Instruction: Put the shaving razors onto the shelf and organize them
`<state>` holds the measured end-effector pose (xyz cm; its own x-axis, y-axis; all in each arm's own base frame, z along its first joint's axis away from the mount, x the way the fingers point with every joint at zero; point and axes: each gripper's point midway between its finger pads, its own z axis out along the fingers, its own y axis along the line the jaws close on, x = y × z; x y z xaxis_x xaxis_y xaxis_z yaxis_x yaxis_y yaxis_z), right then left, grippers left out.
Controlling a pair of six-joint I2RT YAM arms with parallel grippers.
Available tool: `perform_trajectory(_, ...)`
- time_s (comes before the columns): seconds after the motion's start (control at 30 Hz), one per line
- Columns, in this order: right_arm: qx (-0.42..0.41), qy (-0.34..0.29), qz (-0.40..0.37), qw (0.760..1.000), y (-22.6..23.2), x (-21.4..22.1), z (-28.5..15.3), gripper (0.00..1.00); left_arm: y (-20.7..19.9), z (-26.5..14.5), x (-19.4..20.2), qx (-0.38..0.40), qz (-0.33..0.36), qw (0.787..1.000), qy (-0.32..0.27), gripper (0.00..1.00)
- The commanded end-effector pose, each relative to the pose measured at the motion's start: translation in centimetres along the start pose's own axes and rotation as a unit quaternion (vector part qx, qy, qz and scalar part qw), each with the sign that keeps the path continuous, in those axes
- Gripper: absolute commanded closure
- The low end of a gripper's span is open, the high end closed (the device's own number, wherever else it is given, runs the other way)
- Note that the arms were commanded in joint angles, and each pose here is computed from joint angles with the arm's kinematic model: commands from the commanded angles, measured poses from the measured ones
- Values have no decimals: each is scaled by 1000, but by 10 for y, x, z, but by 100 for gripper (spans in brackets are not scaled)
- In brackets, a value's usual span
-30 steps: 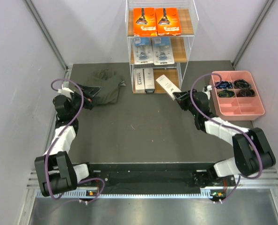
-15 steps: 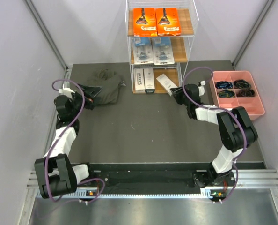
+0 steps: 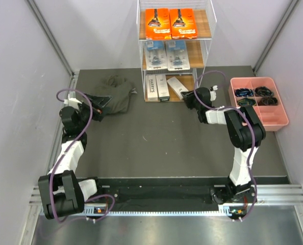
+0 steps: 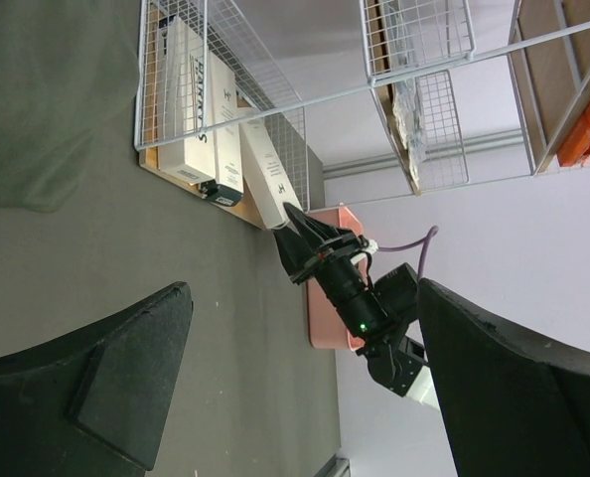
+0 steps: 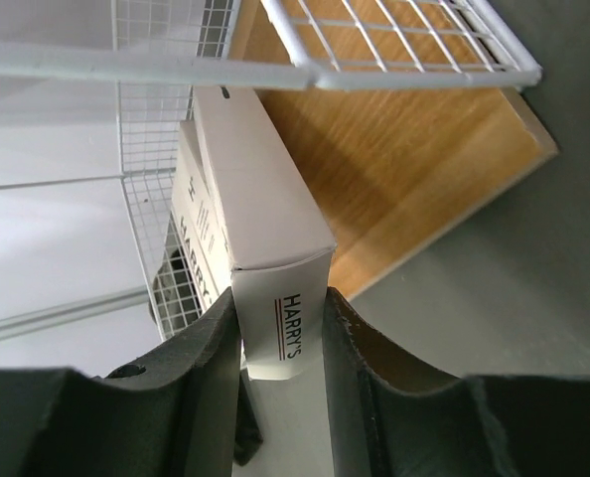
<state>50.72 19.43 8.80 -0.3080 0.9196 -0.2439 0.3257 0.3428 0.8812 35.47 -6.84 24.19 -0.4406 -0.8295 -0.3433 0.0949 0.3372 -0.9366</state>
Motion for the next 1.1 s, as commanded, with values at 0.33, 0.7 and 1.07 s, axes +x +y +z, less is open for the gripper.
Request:
perform_trajectory(0.33,-19,86,-17,996,5,51,9,81,-9,-4,0,26,15,999,-13,1)
perform_trajectory(0.7,-31,144,-22,989,2,95,5,76,-12,-8,2,27,15,999,-14,1)
perform_trajectory(1.07,-56,165,1,985,11,106,15,74,-12,-12,5,24,17,1000,-12,1)
